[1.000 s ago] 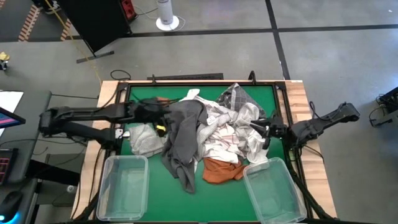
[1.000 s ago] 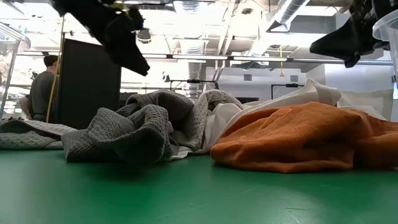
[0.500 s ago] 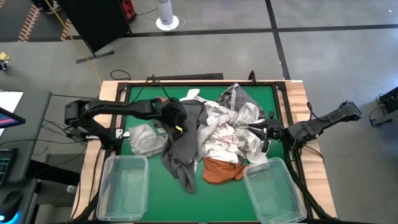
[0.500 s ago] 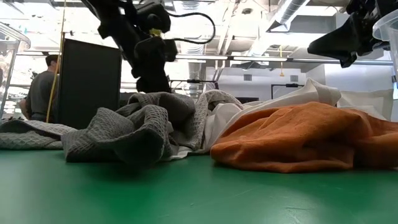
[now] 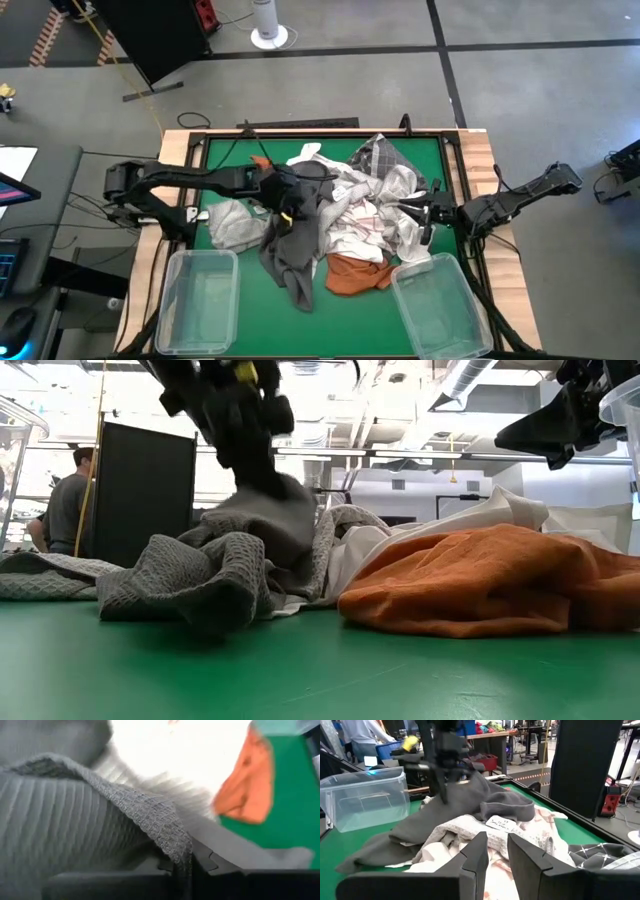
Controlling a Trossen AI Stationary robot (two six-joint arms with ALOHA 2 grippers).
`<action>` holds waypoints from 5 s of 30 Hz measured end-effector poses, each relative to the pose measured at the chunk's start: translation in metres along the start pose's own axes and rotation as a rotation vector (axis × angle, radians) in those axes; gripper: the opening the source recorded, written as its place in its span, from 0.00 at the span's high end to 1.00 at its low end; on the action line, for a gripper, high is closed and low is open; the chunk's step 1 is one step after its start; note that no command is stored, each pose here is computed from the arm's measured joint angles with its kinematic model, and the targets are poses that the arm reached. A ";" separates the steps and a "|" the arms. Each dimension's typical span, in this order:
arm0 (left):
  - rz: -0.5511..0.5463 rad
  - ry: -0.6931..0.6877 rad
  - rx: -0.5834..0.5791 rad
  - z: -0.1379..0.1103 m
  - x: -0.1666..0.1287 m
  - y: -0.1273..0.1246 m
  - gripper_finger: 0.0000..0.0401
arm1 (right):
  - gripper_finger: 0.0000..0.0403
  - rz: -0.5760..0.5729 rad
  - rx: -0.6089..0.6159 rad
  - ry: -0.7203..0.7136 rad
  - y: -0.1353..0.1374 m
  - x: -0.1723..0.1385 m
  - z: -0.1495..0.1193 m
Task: Sort towels by color in basket
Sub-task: Put the gray towel into the right transparent bin
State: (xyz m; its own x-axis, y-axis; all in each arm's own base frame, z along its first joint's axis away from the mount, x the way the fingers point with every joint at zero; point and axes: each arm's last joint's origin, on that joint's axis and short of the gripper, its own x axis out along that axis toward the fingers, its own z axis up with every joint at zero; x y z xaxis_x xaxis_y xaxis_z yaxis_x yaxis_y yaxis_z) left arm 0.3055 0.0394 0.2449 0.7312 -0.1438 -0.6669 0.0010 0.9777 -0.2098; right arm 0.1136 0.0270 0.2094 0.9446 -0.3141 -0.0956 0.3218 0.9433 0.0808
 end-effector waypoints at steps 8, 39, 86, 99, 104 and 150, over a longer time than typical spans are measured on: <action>-0.015 -0.339 0.130 0.028 -0.064 -0.026 0.99 | 0.74 0.003 0.017 0.015 0.002 0.002 -0.002; 0.121 -0.909 0.110 0.096 -0.194 -0.051 1.00 | 0.50 -0.057 -0.119 0.070 0.023 0.063 0.068; 0.096 -1.181 0.400 0.117 -0.204 -0.046 1.00 | 0.53 0.484 -0.248 -0.083 0.051 0.289 0.083; 0.278 -1.063 0.339 0.111 -0.192 -0.037 1.00 | 0.92 0.722 -0.257 -0.199 0.071 0.249 0.129; 0.290 -0.988 0.307 0.102 -0.176 -0.032 1.00 | 0.95 0.761 -0.300 -0.248 0.077 0.223 0.152; 0.334 -0.816 0.248 0.062 -0.181 -0.052 0.21 | 0.92 0.703 -0.250 -0.328 0.053 0.047 0.243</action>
State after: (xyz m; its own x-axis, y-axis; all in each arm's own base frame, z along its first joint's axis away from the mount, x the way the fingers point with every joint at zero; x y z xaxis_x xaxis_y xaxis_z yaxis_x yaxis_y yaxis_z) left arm 0.2149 0.0243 0.4210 0.9748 0.2130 0.0670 -0.2200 0.9674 0.1252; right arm 0.1908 0.0366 0.4508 0.9038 0.3820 0.1932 -0.3412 0.9154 -0.2135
